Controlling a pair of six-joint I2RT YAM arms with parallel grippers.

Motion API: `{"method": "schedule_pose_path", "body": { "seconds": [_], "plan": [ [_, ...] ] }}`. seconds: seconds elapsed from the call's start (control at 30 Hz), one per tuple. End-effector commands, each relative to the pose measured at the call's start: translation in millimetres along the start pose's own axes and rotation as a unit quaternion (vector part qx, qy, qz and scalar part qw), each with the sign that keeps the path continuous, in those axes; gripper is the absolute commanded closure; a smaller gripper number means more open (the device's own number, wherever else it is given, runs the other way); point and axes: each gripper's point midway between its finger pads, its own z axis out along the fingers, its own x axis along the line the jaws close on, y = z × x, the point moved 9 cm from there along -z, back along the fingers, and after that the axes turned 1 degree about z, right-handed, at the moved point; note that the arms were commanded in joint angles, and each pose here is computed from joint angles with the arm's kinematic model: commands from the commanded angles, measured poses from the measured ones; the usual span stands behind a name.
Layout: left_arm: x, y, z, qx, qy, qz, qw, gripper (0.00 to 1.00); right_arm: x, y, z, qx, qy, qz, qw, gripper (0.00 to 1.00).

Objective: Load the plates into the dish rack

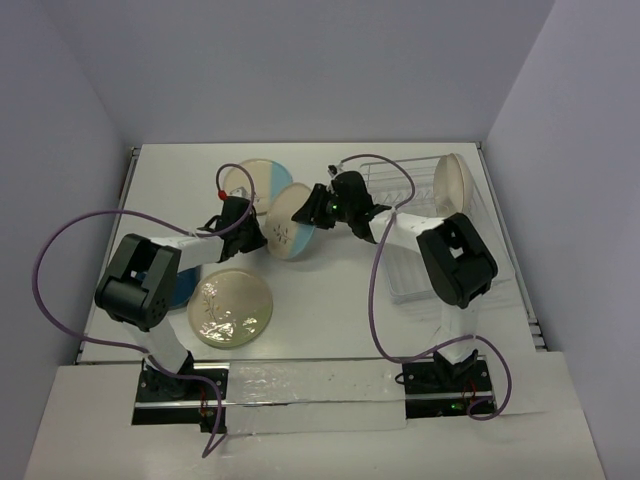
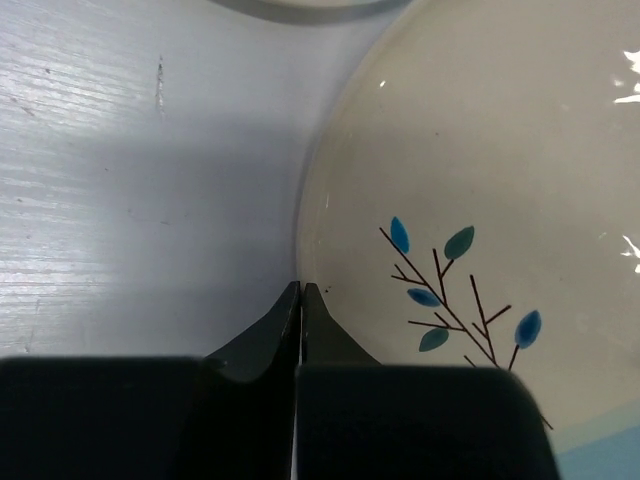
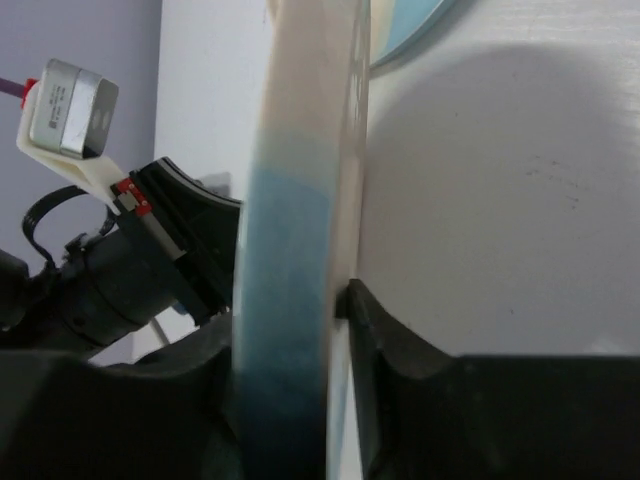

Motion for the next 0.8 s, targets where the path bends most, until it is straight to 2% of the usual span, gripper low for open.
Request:
{"method": "schedule_pose_path", "body": {
  "seconds": [0.0,0.07,0.1,0.13,0.17,0.23,0.33,0.43,0.5,0.63,0.77],
  "plan": [
    [-34.6,4.9,-10.0,-0.004,-0.1,-0.003,0.995,1.0,25.6,-1.0,3.7,-0.013,0.015,-0.034,0.999,0.7],
    [-35.7,6.9,-12.2,-0.008,-0.101,-0.001,0.995,1.0,30.4,4.1,-4.7,-0.033,-0.004,-0.05,0.998,0.78],
    [-37.1,9.6,-13.7,-0.013,-0.101,-0.001,0.995,0.98,32.2,6.9,-7.6,-0.044,-0.012,-0.065,0.997,0.9],
    [-38.2,11.6,-16.1,-0.015,-0.102,0.0,0.995,0.92,34.5,10.2,-11.6,-0.058,-0.019,-0.075,0.995,0.98],
    [-40.8,16.7,-20.0,-0.024,-0.102,0.002,0.995,0.85,38.0,14.1,-15.6,-0.067,-0.022,-0.088,0.994,1.0],
    [-46.8,28.7,-29.1,-0.045,-0.103,0.005,0.994,0.68,46.2,22.4,-24.4,-0.084,-0.026,-0.118,0.989,1.0],
    [-54.2,46.3,-46.9,-0.078,-0.104,0.013,0.991,0.26,70.8,41.0,-48.4,-0.125,-0.016,-0.179,0.976,1.0],
    [-63.9,69.3,-74.6,-0.133,-0.11,0.015,0.985,0.03,97.4,70.6,-85.8,-0.193,-0.033,-0.252,0.948,1.0],
    [-67.6,79.8,-88.1,-0.154,-0.11,0.014,0.982,0.02,113.7,81.2,-107.1,-0.22,-0.032,-0.27,0.937,1.0],
    [-68.3,102.5,-122.3,-0.216,-0.107,0.01,0.97,0.01,138.3,117.0,-178.4,-0.304,-0.092,-0.343,0.884,1.0],
    [-56.6,112.6,-139.2,-0.259,-0.094,-0.006,0.961,0.01,139.6,137.4,-233.3,-0.365,-0.171,-0.365,0.839,1.0]
  ]
}}
